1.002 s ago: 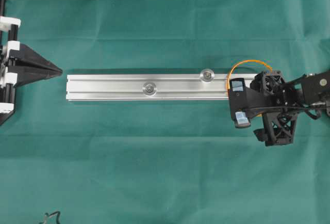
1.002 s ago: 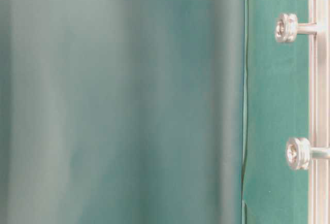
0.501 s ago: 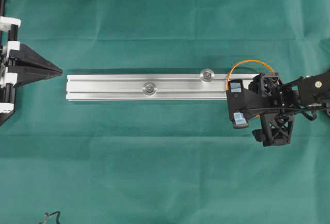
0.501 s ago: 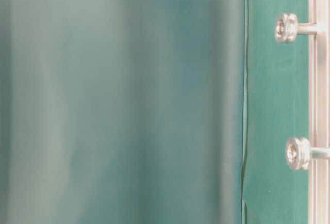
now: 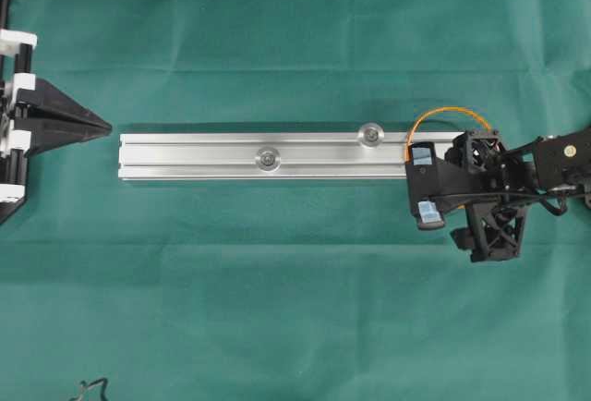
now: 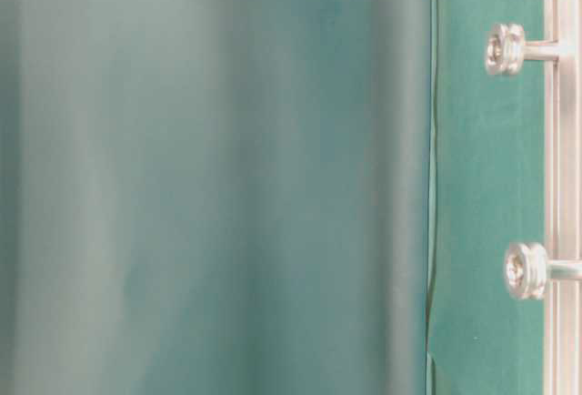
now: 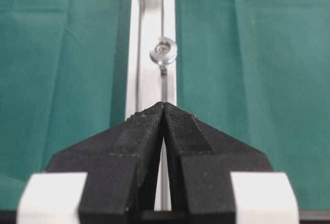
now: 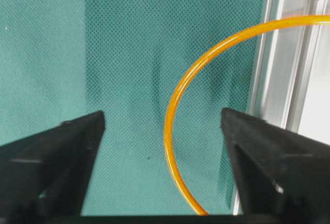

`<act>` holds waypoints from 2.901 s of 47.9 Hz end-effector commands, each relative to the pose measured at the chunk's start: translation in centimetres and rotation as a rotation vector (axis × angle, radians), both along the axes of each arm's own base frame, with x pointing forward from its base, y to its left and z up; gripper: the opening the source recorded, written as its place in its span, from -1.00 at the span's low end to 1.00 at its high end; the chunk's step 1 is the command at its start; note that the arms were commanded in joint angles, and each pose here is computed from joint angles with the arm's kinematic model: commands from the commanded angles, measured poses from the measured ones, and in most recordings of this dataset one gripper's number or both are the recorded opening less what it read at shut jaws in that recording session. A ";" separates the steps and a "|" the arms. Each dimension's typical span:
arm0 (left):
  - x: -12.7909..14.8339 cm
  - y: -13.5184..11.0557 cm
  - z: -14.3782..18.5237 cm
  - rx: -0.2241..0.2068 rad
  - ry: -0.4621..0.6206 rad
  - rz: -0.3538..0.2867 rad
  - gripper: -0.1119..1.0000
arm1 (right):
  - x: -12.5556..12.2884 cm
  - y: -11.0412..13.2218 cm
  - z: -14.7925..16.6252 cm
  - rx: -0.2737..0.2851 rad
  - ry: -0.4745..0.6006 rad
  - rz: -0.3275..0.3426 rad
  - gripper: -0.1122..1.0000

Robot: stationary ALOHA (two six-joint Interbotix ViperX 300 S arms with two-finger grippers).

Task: Hook the rubber onto the shaft.
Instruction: 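Lift the pinched band with the right gripper off the rail end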

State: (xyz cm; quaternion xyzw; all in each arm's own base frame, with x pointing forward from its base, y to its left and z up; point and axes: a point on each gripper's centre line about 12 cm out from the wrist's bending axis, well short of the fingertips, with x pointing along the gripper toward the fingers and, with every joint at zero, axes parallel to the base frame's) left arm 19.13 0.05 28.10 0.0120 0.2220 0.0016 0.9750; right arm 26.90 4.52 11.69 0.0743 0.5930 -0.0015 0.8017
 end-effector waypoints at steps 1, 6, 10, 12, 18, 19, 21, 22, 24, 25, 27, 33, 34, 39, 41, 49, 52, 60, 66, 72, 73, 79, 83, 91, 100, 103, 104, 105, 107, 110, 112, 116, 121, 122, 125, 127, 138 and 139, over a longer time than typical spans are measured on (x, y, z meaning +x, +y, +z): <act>0.3 0.0 1.2 0.001 -0.029 -0.002 -0.80 | 0.2 0.1 0.4 0.003 -0.017 0.002 0.54; 0.3 0.0 1.2 0.001 -0.029 -0.002 -0.80 | 0.0 0.1 0.3 0.002 -0.006 0.002 0.05; 0.3 0.0 1.2 0.001 -0.029 -0.002 -0.80 | 0.0 0.1 0.2 0.002 -0.004 0.002 -0.33; 0.3 0.0 1.2 0.003 -0.029 -0.002 -0.80 | 0.1 0.0 0.3 0.002 -0.008 0.001 -0.48; 0.3 0.0 1.2 0.001 -0.029 -0.002 -0.80 | 0.1 0.0 0.2 0.002 -0.009 0.000 -0.68; 0.3 0.0 1.2 0.001 -0.029 -0.002 -0.80 | 0.1 0.1 0.3 0.002 -0.012 0.002 -0.68; 0.3 0.0 1.2 0.001 -0.029 -0.002 -0.80 | 0.1 0.1 0.3 0.002 -0.011 0.002 -0.68; 0.3 0.0 1.2 0.001 -0.029 -0.002 -0.80 | 0.1 0.1 0.3 0.002 -0.011 0.002 -0.68; 0.3 0.0 1.3 0.001 -0.031 -0.002 -0.80 | 0.1 0.1 0.3 0.002 -0.012 0.002 -0.68; 0.3 0.0 1.2 0.001 -0.029 -0.002 -0.80 | 0.1 0.1 0.3 0.002 -0.012 0.002 -0.68; 0.3 0.0 1.2 0.001 -0.029 -0.002 -0.80 | 0.2 0.1 0.4 0.003 -0.015 0.002 -0.68; 0.3 0.0 1.3 0.001 -0.031 -0.001 -0.80 | 0.3 0.1 0.4 0.003 -0.017 0.002 -0.68; 0.3 0.0 1.2 0.001 -0.029 -0.002 -0.80 | 0.3 0.1 0.4 0.003 -0.017 0.002 -0.68; 0.3 0.0 1.2 0.001 -0.031 -0.002 -0.80 | 0.3 0.1 0.5 0.003 -0.018 0.002 -0.68; 0.3 0.0 1.2 0.001 -0.029 -0.002 -0.80 | 0.4 0.1 0.6 0.004 -0.020 0.002 -0.68; 0.3 0.0 1.2 0.001 -0.029 -0.002 -0.80 | 0.5 0.1 1.4 0.006 -0.038 0.004 -0.68; 0.3 0.0 1.2 0.001 -0.029 -0.002 -0.80 | 0.6 0.2 2.0 0.007 -0.046 0.006 -0.68; 0.3 0.0 1.2 0.001 -0.028 -0.002 -0.80 | 0.7 0.2 3.5 0.009 -0.043 0.011 -0.68; 0.3 0.0 1.2 0.001 -0.031 -0.002 -0.80 | 1.0 0.3 5.1 0.008 -0.052 0.017 -0.68; 0.3 0.0 1.2 0.001 -0.031 -0.002 -0.80 | 1.3 0.2 6.7 0.004 -0.056 0.023 -0.68; 0.3 0.0 1.3 0.001 -0.031 -0.002 -0.80 | 1.3 0.3 6.9 0.002 -0.053 0.027 -0.68; 0.3 0.0 1.2 0.001 -0.028 -0.002 -0.80 | 1.5 0.2 8.5 -0.008 -0.050 0.036 -0.68; 0.3 0.0 1.2 0.001 -0.031 -0.002 -0.80 | 1.4 0.1 9.5 -0.022 -0.041 0.044 -0.68; 0.3 0.0 1.3 0.001 -0.031 -0.002 -0.80 | 1.3 -0.2 11.8 -0.049 -0.035 0.056 -0.68; 0.3 0.0 1.2 0.001 -0.029 -0.002 -0.80 | 1.2 -0.4 14.4 -0.071 -0.034 0.061 -0.68; 0.3 0.0 1.3 0.000 -0.032 -0.002 -0.80 | 1.2 -0.4 15.0 -0.072 -0.031 0.062 -0.68; 0.3 0.0 1.3 0.001 -0.032 -0.002 -0.80 | 1.2 -0.4 15.2 -0.072 -0.032 0.062 -0.68; 0.3 0.0 1.3 0.001 -0.031 -0.002 -0.80 | 1.2 -0.4 15.5 -0.072 -0.032 0.062 -0.68; 0.3 0.0 1.3 0.001 -0.032 -0.002 -0.80 | 1.2 -0.4 15.9 -0.072 -0.031 0.062 -0.68; 0.3 0.0 1.2 0.001 -0.029 -0.002 -0.80 | 1.2 -0.4 16.5 -0.072 -0.032 0.062 -0.68; 0.3 0.0 1.3 0.001 -0.032 -0.002 -0.80 | 1.2 -0.4 16.8 -0.072 -0.031 0.062 -0.68; 0.3 0.0 1.2 0.001 -0.028 -0.002 -0.80 | 1.3 -0.4 17.3 -0.074 -0.029 0.061 -0.68; 0.3 0.0 1.2 0.001 -0.029 -0.002 -0.80 | 1.2 -0.4 17.5 -0.075 -0.025 0.061 -0.68; 0.3 0.0 1.3 0.001 -0.031 -0.002 -0.80 | 1.2 -0.4 17.6 -0.075 -0.026 0.061 -0.68; 0.3 0.0 1.3 0.001 -0.031 -0.002 -0.80 | 1.2 -0.5 17.6 -0.075 -0.025 0.060 -0.68; 0.3 0.0 1.3 0.001 -0.029 -0.002 -0.80 | 1.2 -0.5 17.6 -0.076 -0.027 0.060 -0.68; 0.3 0.0 1.3 0.001 -0.031 -0.002 -0.80 | 1.2 -0.5 17.5 -0.076 -0.025 0.062 -0.68; 0.3 0.0 1.3 0.001 -0.031 -0.002 -0.80 | 1.2 -0.5 17.5 -0.076 -0.025 0.060 -0.68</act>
